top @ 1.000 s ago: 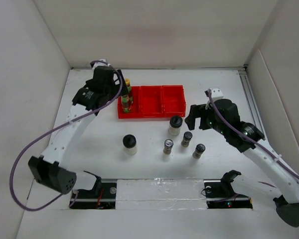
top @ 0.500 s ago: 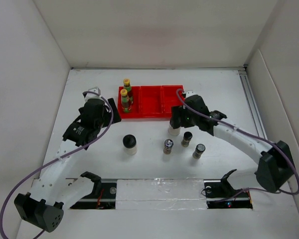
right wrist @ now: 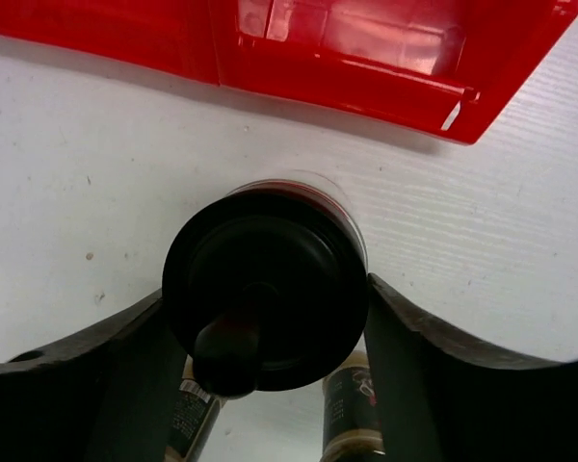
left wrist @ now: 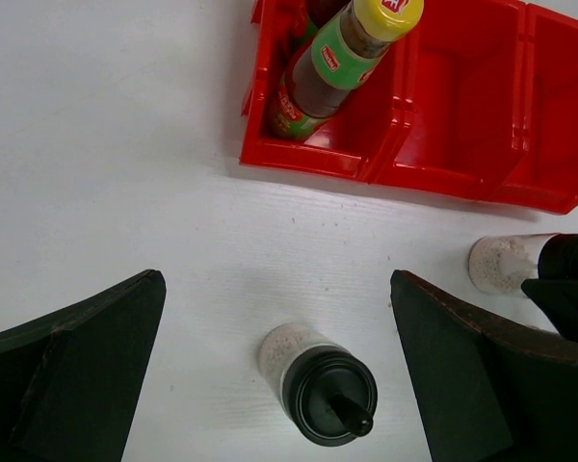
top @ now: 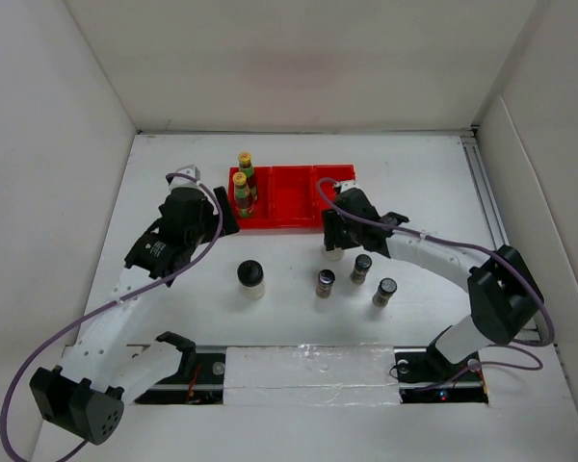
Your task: Organize the condiment bottles
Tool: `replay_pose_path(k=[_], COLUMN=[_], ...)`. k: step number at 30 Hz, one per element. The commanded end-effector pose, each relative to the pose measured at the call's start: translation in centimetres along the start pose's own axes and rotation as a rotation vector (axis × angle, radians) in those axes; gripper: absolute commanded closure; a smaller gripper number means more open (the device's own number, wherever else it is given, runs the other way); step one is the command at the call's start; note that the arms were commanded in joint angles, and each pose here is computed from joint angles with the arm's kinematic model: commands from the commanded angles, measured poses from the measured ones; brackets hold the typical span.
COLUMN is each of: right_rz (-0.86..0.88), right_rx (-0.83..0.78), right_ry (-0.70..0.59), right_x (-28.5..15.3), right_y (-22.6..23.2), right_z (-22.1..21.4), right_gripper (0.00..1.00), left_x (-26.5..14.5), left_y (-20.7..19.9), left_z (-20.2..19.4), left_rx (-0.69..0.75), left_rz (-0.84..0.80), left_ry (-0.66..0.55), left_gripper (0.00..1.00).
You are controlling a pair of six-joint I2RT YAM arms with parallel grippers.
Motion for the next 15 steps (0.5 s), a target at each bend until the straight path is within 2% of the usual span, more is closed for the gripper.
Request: replay_pose_path(k=[1,3,4,6,7,8,12,15], right_rz=[0.01,-0.007,-0.016,-0.033,-0.034,-0.036,-0.03,-0.013], right_rx=[0.016,0.013,0.015,0.008,0.005,0.005,0.005,0.0], right_ry=[-0.105,-0.108,-0.116,-0.129,-0.141,-0.142,-0.163,-0.197], right_x=[-0.3,-0.5,-0.8,-1.3,-1.9,-1.9,-3.2,-4.7], right_y=[1.3,1.5,1.4,1.6,1.8,1.8,2.1,2.4], right_z=[2.5,2.6,2.8,3.0,3.1,3.1,3.8,4.9], right_gripper=[0.35,0.44,0.55,0.67,0.8,0.8,0.94,0.94], left_x=[0.0,-0.1,-0.1,-0.1,-0.1,-0.1,0.0,0.0], left_y=[-0.4,-0.4,-0.4,-0.4,-0.5,-0.5,-0.5,-0.5], left_z=[0.5,0.4,0.4,0.5,0.5,0.5,0.4,0.4], left_rx=[-0.005,-0.004,-0.005,-0.004,-0.004,-0.004,0.0,0.0], left_rz=[-0.03,-0.035,-0.038,-0.039,-0.042,-0.042,-0.041,-0.042], left_ry=[-0.02,-0.022,-0.022,-0.025,-0.023,-0.023,-0.019,-0.018], left_gripper=[0.01,0.01,0.01,0.01,0.01,0.01,0.01,0.01])
Point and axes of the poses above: each gripper's point midway between its finger pads, its own x axis out along the fingers, its own y axis along the line the jaws close on, z = x × y, the point moved 10 cm from there along -x, back along the fingers, and after that the axes turned 3 degrees about -x, right-handed, at the moved point
